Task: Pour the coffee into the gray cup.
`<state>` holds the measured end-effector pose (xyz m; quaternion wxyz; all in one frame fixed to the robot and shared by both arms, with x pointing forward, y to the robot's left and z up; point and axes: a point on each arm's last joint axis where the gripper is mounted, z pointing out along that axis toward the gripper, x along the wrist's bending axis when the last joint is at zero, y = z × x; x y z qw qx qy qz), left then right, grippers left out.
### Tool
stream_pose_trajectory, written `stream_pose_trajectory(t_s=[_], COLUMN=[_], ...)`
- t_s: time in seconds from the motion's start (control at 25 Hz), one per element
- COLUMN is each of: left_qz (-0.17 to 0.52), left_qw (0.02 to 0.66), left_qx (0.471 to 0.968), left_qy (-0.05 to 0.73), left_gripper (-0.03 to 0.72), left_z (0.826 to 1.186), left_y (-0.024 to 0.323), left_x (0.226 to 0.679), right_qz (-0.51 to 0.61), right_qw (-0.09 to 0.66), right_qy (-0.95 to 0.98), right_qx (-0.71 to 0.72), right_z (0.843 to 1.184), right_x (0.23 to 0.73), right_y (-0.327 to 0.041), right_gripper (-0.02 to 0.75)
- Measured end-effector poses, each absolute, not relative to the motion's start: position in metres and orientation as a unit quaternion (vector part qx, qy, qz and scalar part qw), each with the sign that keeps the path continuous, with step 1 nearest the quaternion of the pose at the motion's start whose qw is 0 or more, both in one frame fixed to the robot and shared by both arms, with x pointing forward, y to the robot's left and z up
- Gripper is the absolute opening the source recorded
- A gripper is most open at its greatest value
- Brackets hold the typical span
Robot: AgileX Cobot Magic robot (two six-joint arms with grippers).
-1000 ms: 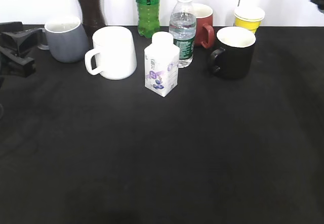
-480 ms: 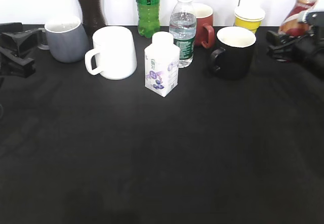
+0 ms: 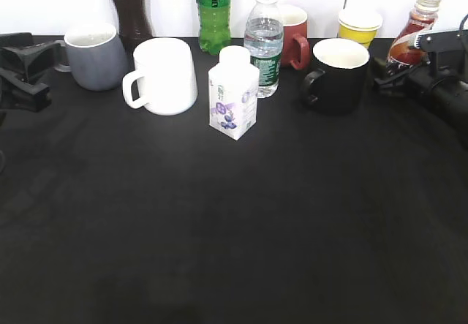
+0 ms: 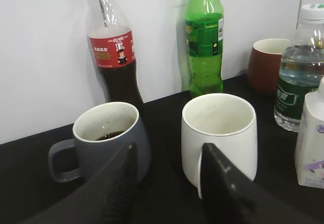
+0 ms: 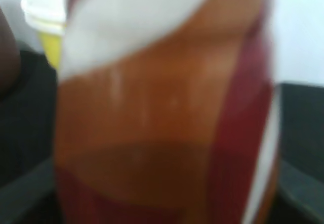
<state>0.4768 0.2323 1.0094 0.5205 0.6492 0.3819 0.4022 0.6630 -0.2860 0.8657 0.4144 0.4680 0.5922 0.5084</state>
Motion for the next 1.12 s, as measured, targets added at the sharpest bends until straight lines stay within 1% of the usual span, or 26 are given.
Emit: stream_pose_trajectory(t_s=[0.08, 0.16, 0.4, 0.56, 0.64, 0.72, 0.8, 0.88, 0.96, 1.04, 1.12], left_qz=[0.402, 0.402, 0.402, 0.397, 0.388, 0.379, 0.371, 0.355, 0.321, 0.263, 0.205], left_qw=[0.52, 0.52, 0.52, 0.51, 0.491, 0.458, 0.412, 0.367, 0.317, 0.268, 0.213], left_qx=[0.649, 0.649, 0.649, 0.657, 0.67, 0.687, 0.705, 0.718, 0.73, 0.735, 0.744], left_qy=[0.382, 0.382, 0.382, 0.389, 0.4, 0.418, 0.442, 0.472, 0.514, 0.565, 0.599], left_gripper=[0.32, 0.32, 0.32, 0.32, 0.32, 0.32, 0.32, 0.32, 0.32, 0.32, 0.32], left_z=[1.009, 1.009, 1.009, 1.007, 1.002, 1.007, 1.024, 1.037, 1.043, 1.05, 1.06], left_y=[0.232, 0.232, 0.232, 0.233, 0.234, 0.237, 0.241, 0.246, 0.251, 0.254, 0.256], left_x=[0.477, 0.477, 0.477, 0.477, 0.476, 0.476, 0.481, 0.481, 0.476, 0.469, 0.46], right_qz=[0.506, 0.503, 0.491, 0.485, 0.473, 0.451, 0.409, 0.343, 0.263, 0.223, 0.193], right_qw=[0.413, 0.412, 0.408, 0.411, 0.418, 0.427, 0.428, 0.398, 0.339, 0.261, 0.193], right_qy=[0.594, 0.595, 0.589, 0.592, 0.606, 0.632, 0.656, 0.676, 0.684, 0.667, 0.667], right_qx=[0.47, 0.473, 0.496, 0.496, 0.483, 0.462, 0.468, 0.517, 0.59, 0.662, 0.693], right_z=[0.865, 0.872, 0.893, 0.927, 0.957, 0.987, 1.006, 1.01, 1.01, 1.019, 1.038], right_x=[0.663, 0.656, 0.616, 0.583, 0.573, 0.56, 0.546, 0.529, 0.51, 0.5, 0.497], right_y=[-0.286, -0.287, -0.29, -0.289, -0.289, -0.288, -0.291, -0.298, -0.302, -0.297, -0.285], right_gripper=[0.603, 0.603, 0.598, 0.591, 0.591, 0.591, 0.591, 0.591, 0.589, 0.576, 0.538])
